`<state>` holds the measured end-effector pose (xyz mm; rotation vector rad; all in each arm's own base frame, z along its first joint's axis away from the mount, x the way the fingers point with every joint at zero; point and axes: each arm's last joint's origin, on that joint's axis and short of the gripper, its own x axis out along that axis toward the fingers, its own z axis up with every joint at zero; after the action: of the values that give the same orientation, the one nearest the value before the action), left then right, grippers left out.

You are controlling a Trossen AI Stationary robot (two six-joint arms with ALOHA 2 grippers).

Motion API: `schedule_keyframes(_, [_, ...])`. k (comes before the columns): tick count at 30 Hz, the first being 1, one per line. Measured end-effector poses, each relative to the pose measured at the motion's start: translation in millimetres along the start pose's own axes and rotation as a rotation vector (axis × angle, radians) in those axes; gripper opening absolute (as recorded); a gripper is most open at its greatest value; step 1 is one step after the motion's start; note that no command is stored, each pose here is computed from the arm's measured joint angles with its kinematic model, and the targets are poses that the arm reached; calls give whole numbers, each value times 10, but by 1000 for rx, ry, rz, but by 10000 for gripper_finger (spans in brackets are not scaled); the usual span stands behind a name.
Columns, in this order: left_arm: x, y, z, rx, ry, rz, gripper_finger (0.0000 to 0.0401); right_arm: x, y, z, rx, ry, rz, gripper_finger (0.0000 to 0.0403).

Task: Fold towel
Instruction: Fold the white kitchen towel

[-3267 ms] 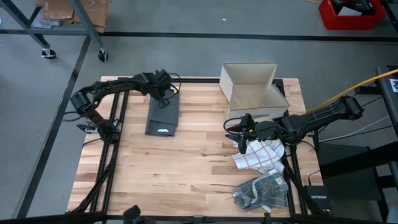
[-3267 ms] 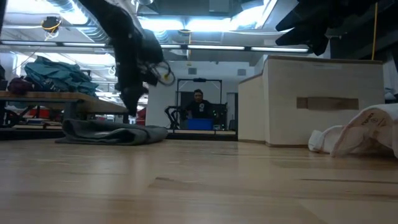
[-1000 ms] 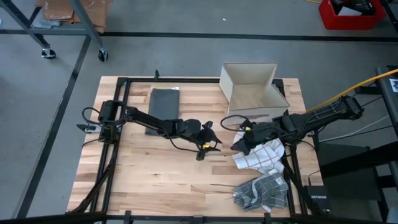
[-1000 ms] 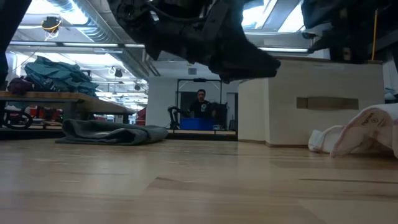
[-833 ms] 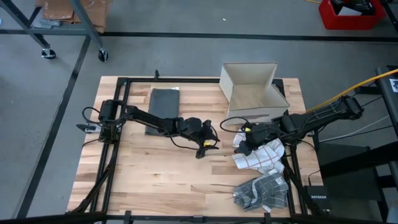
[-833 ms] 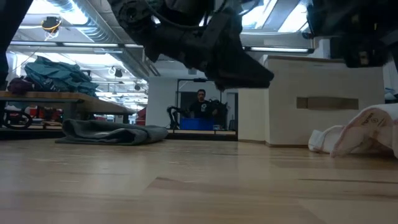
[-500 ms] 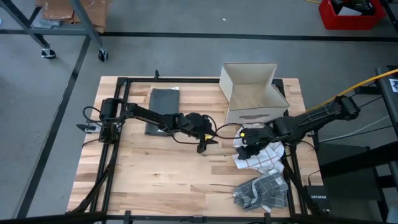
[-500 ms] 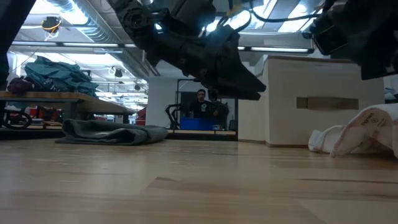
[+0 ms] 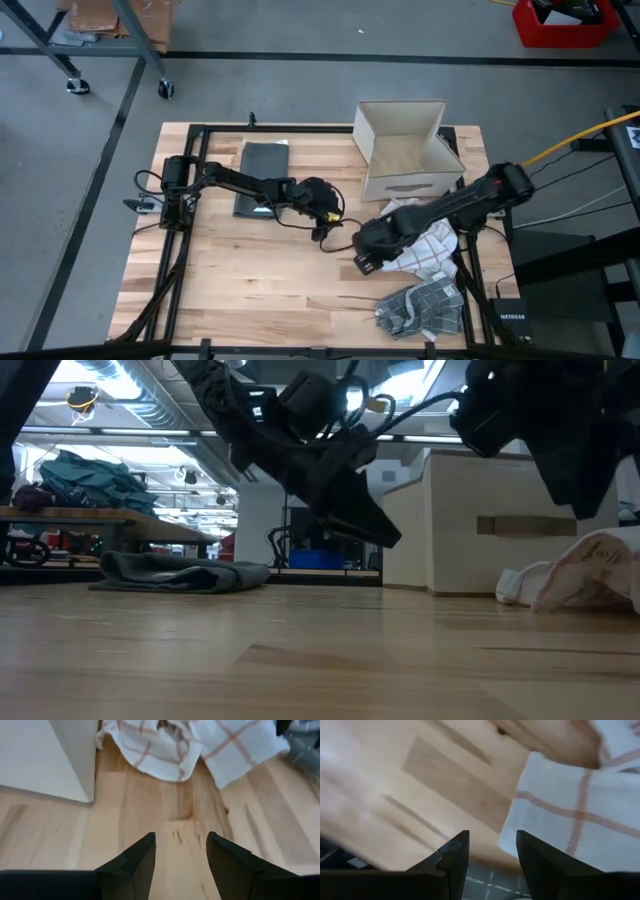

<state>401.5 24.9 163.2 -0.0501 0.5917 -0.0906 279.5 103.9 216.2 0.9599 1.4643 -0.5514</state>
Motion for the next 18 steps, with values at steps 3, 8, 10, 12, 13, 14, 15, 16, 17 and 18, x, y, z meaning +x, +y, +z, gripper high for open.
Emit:
schedule_keyframes(3, [-1,-1,-33,33,33,-1,164,69,118,-6,3,3,-120,165])
schedule_keyframes(8, [-2,-3,-64,64,65,-3,164,229,224,-5,18,50,-282,165])
schedule_keyframes(10, [-2,-3,-66,70,67,-4,164,299,263,-9,16,62,-303,165])
schedule_keyframes(12, [-2,-3,-66,74,67,-4,164,352,302,0,16,69,-302,165])
schedule_keyframes(13, [-2,-5,-67,74,68,-5,164,372,316,5,15,72,-297,165])
schedule_keyframes(14, [-2,-6,-68,74,69,-5,164,390,322,9,15,72,-295,165])
schedule_keyframes(15, [-1,-8,-68,75,68,-6,164,403,324,13,16,73,-298,165])
schedule_keyframes(16, [-1,-8,-65,75,67,-6,164,405,320,15,16,68,-304,165])
schedule_keyframes(17, [-1,-7,-67,75,68,-5,164,404,312,17,15,56,-316,165])
schedule_keyframes(18, [-2,-6,-68,74,69,-5,164,399,297,19,15,39,-336,165])
